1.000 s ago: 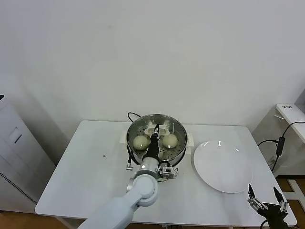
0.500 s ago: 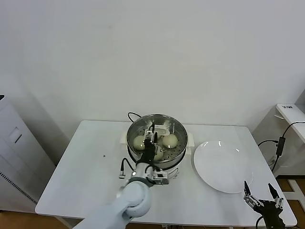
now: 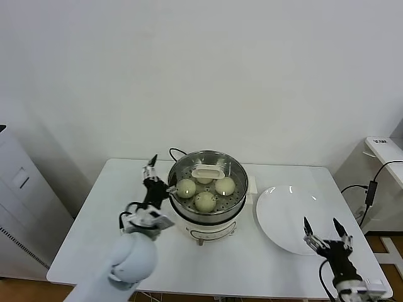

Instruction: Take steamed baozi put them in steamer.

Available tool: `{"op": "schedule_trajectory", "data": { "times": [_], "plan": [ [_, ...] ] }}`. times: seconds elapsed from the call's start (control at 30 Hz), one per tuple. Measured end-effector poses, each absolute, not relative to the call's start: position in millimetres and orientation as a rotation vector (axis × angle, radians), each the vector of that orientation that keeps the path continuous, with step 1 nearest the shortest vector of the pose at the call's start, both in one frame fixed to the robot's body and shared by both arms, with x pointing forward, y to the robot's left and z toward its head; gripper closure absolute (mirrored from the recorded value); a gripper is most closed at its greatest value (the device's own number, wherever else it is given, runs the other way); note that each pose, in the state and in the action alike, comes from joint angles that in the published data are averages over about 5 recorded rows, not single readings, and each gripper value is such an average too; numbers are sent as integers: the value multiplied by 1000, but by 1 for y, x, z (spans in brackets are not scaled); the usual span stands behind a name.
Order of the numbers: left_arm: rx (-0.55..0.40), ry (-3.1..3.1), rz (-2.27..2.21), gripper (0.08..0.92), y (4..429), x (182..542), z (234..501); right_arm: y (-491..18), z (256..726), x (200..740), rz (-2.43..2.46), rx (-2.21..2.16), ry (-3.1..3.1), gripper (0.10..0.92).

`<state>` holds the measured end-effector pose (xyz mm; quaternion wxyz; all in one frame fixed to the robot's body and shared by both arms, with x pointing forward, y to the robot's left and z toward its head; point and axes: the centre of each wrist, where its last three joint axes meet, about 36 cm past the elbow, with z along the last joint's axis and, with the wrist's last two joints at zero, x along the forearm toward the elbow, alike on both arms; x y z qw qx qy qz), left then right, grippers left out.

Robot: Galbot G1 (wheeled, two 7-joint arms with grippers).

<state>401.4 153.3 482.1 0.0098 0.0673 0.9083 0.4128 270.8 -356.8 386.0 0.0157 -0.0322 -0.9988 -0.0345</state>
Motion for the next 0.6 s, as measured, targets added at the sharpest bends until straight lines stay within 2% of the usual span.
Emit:
{"op": "schedule_trajectory", "data": {
  "times": [0.17, 0.3, 0.6],
  "plan": [
    [296, 2895, 981, 177, 195, 398, 470, -348, 389, 290, -134, -50, -3127, 200],
    [335, 2915, 781, 177, 228, 393, 449, -341, 389, 299, -153, -25, -3134, 200],
    [316, 2951, 521, 177, 276, 359, 402, -331, 386, 306, -175, 5, -3137, 200]
  ]
}}
